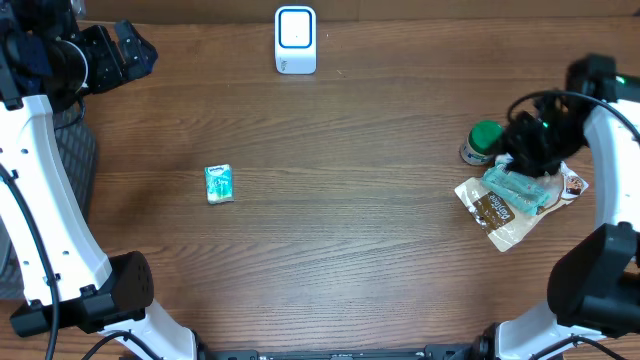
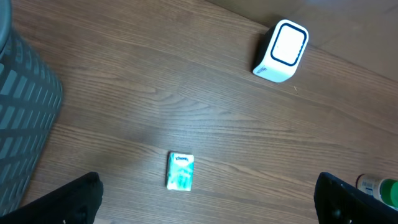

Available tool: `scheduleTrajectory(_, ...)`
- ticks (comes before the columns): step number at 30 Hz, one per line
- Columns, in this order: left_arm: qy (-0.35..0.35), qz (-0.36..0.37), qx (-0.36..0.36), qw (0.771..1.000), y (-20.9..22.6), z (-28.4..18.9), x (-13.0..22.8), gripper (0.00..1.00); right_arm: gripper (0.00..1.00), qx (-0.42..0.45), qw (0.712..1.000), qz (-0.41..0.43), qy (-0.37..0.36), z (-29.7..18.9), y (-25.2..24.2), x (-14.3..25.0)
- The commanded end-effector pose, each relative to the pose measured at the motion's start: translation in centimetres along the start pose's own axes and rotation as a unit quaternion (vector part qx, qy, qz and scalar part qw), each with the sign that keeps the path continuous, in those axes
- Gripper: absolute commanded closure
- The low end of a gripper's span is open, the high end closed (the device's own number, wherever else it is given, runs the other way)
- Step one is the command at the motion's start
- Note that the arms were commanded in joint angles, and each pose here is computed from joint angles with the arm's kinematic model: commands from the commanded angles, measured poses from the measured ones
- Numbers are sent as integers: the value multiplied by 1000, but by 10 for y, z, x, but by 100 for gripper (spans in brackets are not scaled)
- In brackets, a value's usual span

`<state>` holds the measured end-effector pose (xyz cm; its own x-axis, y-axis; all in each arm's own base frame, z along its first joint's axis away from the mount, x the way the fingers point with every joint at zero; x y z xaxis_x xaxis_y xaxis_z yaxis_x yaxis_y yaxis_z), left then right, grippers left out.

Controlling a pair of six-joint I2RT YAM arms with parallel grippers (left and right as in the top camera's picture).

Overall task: Scan the item barcode
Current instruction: 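Move the right gripper left over the teal Kleenex pack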

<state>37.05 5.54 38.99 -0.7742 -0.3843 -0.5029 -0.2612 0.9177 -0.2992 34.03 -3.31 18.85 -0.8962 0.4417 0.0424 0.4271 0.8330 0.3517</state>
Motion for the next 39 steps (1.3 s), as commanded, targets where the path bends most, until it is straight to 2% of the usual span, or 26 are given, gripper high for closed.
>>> scheduleTrajectory(1, -10, -3, 1, 1000, -2, -7, 0, 0, 53, -64, 992, -109, -1, 5, 69, 14)
scheduleTrajectory(10, -10, -3, 1, 1000, -2, -7, 0, 0, 50, -141, 953, -263, -54, 53, 228, 70)
scheduleTrajectory(16, -10, -3, 1, 1000, -2, -7, 0, 1, 47, -170, 934, -308, -61, 105, 297, 120)
scheduleTrajectory(26, -10, -3, 1, 1000, -2, -7, 0, 0, 43, -197, 916, -348, -28, 205, 341, 170)
scheduleTrajectory(39, -10, -3, 1, 1000, -2, -7, 0, 1, 44, -192, 905, -380, -17, 266, 347, 203)
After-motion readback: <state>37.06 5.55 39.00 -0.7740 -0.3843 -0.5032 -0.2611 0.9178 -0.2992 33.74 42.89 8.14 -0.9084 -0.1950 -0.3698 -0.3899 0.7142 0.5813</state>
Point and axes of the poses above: each gripper's point midway between its finger pads, its own z axis out along the fingers, its own y axis along the line the jaws close on, x = y × z, the point moved 4 cm from there along -z, back along the fingers, and after that the axes turned 1 degree about -z, right-handed, at the moved point
